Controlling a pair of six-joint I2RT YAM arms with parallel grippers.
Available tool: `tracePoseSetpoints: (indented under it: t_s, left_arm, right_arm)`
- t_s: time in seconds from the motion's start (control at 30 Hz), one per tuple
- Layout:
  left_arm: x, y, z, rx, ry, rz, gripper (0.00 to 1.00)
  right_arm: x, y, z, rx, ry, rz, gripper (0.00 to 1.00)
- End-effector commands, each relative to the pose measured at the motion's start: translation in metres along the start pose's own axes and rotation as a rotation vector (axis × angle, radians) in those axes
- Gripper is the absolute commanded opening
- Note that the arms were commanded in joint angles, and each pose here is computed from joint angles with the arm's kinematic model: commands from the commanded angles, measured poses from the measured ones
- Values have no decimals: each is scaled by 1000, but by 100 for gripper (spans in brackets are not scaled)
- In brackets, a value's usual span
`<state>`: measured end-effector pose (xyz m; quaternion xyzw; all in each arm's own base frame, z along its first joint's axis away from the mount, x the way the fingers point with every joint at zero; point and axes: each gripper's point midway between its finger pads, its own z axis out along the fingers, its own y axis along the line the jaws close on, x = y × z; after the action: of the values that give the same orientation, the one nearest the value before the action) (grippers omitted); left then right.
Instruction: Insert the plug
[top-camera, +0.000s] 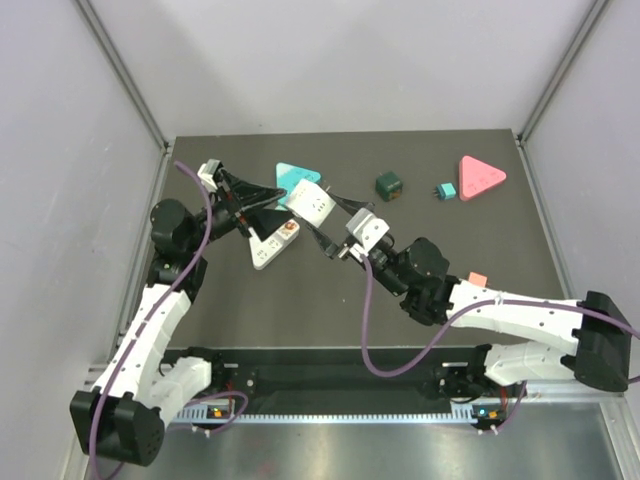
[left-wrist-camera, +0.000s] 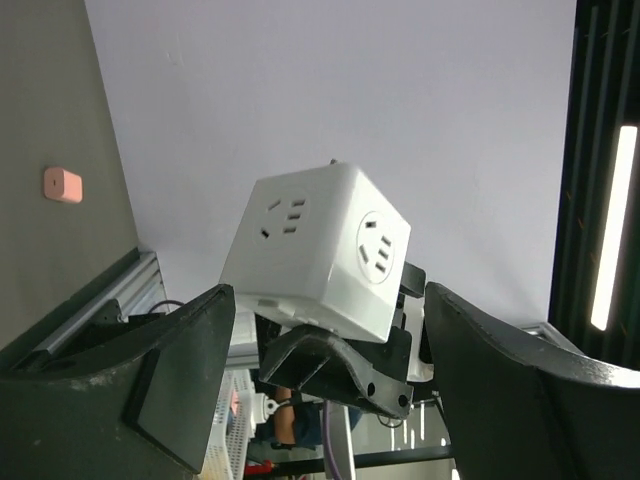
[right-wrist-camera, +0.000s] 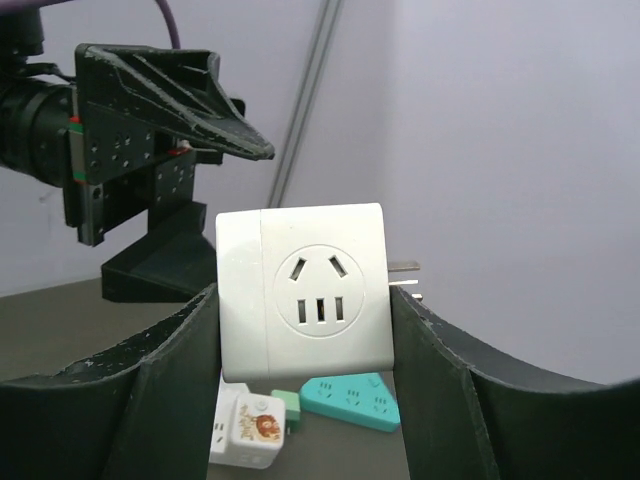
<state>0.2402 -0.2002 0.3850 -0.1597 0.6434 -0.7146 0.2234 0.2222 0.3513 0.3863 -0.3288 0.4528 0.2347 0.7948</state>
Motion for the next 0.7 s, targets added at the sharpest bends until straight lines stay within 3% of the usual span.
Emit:
tracePoseSetpoints:
  t_s: [0.0, 0.3, 0.67]
  left_arm:
    - [13, -11, -6, 51, 27, -11, 81]
    - [13, -24, -3, 118, 35, -52, 82]
    - [5, -11, 4, 116, -16, -83, 82]
  right_arm:
    - [-42, -19, 4, 111, -157, -50, 0]
    - [-52, -4, 3, 109, -274, -132, 0]
    - [-52, 4, 8, 181, -345, -37, 0]
